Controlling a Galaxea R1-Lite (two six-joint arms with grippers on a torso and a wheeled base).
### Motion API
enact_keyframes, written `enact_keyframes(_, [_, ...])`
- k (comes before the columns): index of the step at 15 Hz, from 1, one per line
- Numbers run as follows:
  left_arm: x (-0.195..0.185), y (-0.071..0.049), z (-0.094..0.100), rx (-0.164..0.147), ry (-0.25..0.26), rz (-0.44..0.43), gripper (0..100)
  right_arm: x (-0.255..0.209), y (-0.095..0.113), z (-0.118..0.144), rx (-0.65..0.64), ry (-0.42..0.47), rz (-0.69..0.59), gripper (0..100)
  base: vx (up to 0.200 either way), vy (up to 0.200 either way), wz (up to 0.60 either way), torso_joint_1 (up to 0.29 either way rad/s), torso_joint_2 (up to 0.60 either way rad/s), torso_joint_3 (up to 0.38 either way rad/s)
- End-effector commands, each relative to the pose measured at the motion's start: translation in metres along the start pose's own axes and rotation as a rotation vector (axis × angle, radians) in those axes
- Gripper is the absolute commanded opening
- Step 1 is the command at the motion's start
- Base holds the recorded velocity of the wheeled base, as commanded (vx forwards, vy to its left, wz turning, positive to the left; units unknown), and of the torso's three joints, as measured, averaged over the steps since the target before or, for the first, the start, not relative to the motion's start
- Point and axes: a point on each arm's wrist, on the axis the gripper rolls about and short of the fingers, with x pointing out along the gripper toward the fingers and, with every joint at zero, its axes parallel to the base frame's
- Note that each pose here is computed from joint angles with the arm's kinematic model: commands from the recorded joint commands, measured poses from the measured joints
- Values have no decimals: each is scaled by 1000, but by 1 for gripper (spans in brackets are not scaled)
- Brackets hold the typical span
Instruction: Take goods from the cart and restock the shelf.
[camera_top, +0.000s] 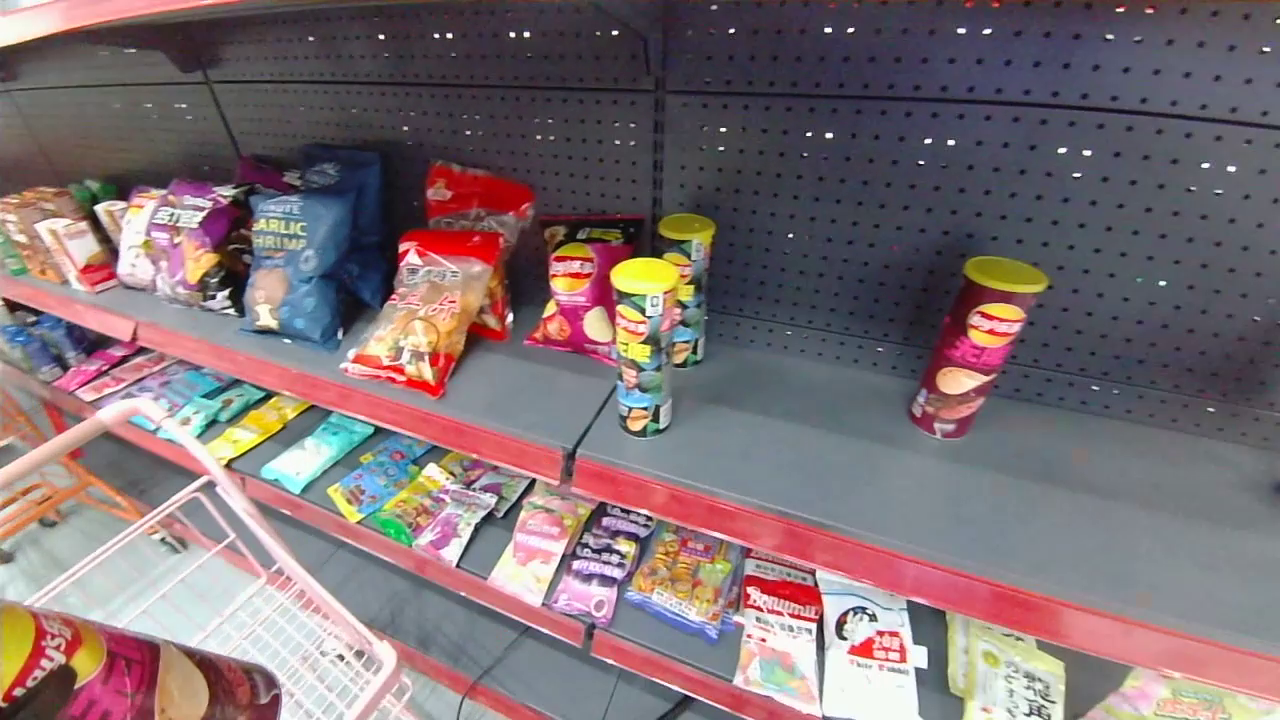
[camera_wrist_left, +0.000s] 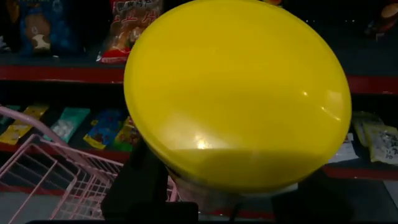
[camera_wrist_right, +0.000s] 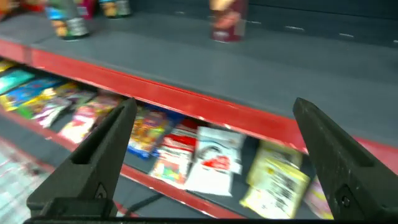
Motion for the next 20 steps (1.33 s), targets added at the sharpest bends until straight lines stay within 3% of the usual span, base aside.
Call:
enact_keyframes(1, [-1,0,0,2,-5,0,0,0,0,0,-1,1,1,100,0,0,-600,2,-2,2])
enact_keyframes(5, [-4,-1,0,7,-22,11,0,0,0,0,-1,1,1,100,0,0,-600,2,2,1])
enact_keyframes(8, [-11,-4,-9,15,-48,-9,0,0,0,0,-1,1,1,100,0,0,0,0,0,0])
enact_keyframes(10, [-15,-6,-15,16,-21,-20,0,0,0,0,-1,1,1,100,0,0,0,0,0,0])
enact_keyframes(16, [-21,-6,-17,44,-37,57,0,0,0,0,-1,1,2,100,0,0,0,0,0,0])
enact_keyframes(18, [-22,-7,-21,138,5,74,0,0,0,0,-1,1,2,100,0,0,0,0,0,0])
enact_keyframes(19, [-22,-7,-21,142,6,74,0,0,0,0,-1,1,2,100,0,0,0,0,0,0])
enact_keyframes(20, [-22,-6,-22,167,11,76,0,0,0,0,-1,1,2,100,0,0,0,0,0,0])
